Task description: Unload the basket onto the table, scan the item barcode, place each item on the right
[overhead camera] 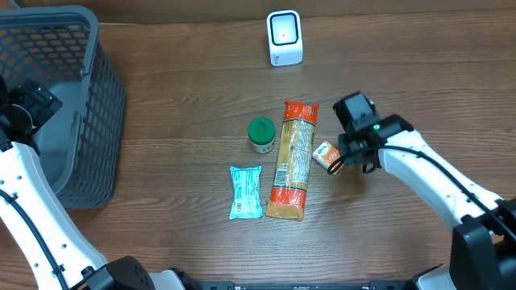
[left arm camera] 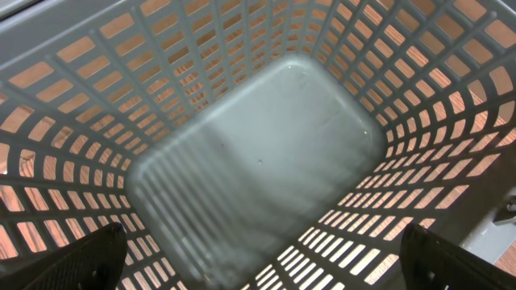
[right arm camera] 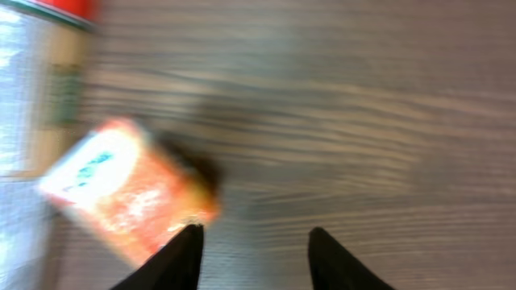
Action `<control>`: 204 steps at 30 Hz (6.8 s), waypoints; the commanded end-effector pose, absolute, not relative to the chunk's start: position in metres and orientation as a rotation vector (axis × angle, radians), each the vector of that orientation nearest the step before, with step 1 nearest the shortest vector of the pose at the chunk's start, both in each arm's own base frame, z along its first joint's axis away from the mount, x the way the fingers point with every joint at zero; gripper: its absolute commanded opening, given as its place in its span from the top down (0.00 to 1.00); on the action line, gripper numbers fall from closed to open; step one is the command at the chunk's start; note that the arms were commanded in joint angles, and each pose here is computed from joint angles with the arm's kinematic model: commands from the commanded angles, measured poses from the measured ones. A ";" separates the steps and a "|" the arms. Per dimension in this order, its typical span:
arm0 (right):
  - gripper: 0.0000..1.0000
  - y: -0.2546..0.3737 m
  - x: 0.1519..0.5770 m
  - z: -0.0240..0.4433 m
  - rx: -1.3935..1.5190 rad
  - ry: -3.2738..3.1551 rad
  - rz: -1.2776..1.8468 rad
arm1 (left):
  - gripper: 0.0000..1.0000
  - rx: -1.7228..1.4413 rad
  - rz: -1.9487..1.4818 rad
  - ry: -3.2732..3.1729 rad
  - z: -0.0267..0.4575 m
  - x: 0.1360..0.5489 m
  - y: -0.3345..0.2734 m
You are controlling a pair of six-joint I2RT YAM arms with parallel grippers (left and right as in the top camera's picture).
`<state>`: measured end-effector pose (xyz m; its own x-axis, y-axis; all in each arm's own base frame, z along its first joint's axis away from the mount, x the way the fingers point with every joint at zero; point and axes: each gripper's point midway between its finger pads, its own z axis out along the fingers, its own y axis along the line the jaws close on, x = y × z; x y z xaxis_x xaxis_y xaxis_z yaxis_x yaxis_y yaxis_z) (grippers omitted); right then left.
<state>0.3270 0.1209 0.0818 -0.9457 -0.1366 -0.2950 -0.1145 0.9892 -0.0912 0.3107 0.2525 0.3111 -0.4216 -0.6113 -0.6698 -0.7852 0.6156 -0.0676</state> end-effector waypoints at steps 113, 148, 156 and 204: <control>0.96 0.204 0.304 0.041 -0.747 2.691 -0.025 | 0.00 -1.101 0.342 2.145 0.319 0.312 0.255; 0.97 0.204 0.383 0.258 -0.256 2.665 0.580 | 0.00 -1.101 0.342 2.145 0.319 0.312 0.255; 0.97 0.240 0.444 0.305 -0.269 2.549 0.690 | 0.00 -1.101 0.342 2.145 0.319 0.312 0.255; 0.96 0.272 0.636 0.159 0.336 2.293 1.402 | 0.00 -1.102 0.342 2.145 0.319 0.312 0.255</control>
<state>0.6381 0.2650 0.1415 -0.8760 0.4464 -0.1828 0.0515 0.4634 0.8847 0.3099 0.2526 0.3107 -0.4227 -0.6119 -0.6685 -0.7867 0.6140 -0.0646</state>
